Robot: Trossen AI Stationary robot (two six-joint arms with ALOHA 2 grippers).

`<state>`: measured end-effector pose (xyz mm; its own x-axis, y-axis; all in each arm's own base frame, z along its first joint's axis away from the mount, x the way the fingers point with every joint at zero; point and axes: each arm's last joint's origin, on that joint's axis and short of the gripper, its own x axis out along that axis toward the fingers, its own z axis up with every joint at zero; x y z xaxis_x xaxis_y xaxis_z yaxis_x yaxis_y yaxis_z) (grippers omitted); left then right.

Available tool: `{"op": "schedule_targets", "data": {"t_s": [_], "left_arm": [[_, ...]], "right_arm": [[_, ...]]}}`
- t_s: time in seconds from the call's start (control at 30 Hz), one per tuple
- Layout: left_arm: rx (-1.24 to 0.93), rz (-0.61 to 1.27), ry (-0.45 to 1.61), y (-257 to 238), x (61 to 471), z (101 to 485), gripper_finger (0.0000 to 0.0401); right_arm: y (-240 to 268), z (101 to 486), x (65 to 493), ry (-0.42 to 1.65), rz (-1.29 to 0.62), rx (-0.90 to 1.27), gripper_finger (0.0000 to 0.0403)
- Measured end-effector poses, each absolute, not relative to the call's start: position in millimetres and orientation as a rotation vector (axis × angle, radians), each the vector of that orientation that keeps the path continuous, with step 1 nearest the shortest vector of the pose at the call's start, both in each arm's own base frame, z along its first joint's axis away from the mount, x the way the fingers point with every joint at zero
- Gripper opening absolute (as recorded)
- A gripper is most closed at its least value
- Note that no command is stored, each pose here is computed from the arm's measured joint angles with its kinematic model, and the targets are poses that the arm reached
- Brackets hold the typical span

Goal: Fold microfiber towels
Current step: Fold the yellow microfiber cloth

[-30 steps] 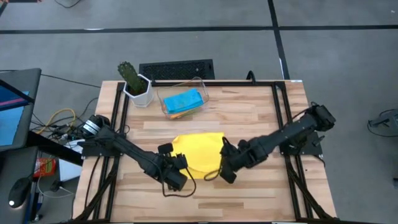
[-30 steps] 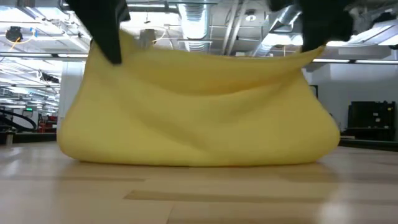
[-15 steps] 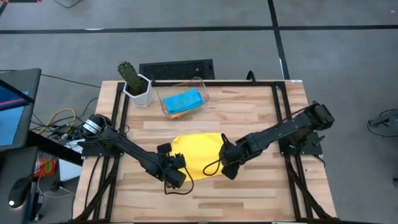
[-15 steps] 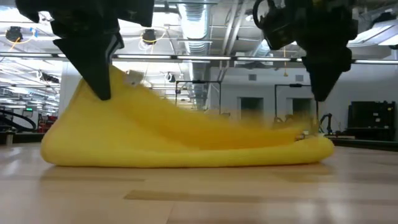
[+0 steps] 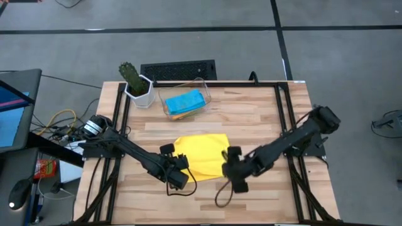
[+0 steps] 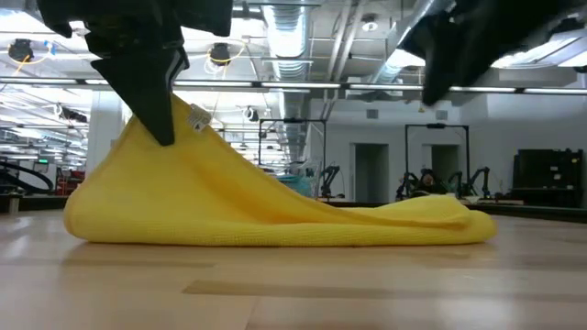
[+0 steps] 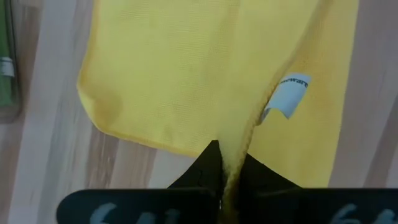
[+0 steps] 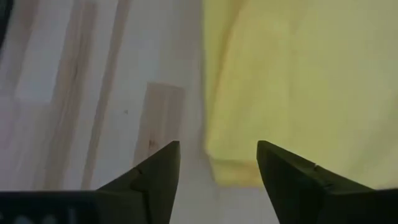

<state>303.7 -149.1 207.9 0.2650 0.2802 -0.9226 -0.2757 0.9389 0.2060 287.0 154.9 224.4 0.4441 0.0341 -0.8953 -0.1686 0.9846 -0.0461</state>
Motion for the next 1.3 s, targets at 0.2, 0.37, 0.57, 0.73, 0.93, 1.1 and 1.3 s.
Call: {"op": "schedule_targets", "data": {"t_s": [0.2,0.37,0.57,0.73,0.93,1.1,1.3], "left_arm": [[-0.001,0.372,1.238,-150,305,208,0.0],[-0.004,0.374,1.233,-149,305,208,0.0],[-0.008,0.379,1.229,-148,306,208,0.0],[-0.008,0.384,1.225,-148,306,208,0.0],[-0.013,0.398,1.216,-147,307,209,0.0],[-0.012,0.402,1.213,-147,307,209,0.0],[-0.043,0.379,1.229,-147,307,213,0.0]], "right_arm": [[173,179,296,1.205,0.182,-0.273,0.0228],[172,157,303,1.265,0.162,-0.286,0.0222],[168,145,308,1.293,0.151,-0.28,0.0203],[168,146,308,1.298,0.155,-0.277,0.0148],[168,145,307,1.3,0.151,-0.28,0.0064],[167,145,307,1.312,0.159,-0.273,0.0012],[163,169,299,1.285,0.13,-0.235,0.0017]]}}
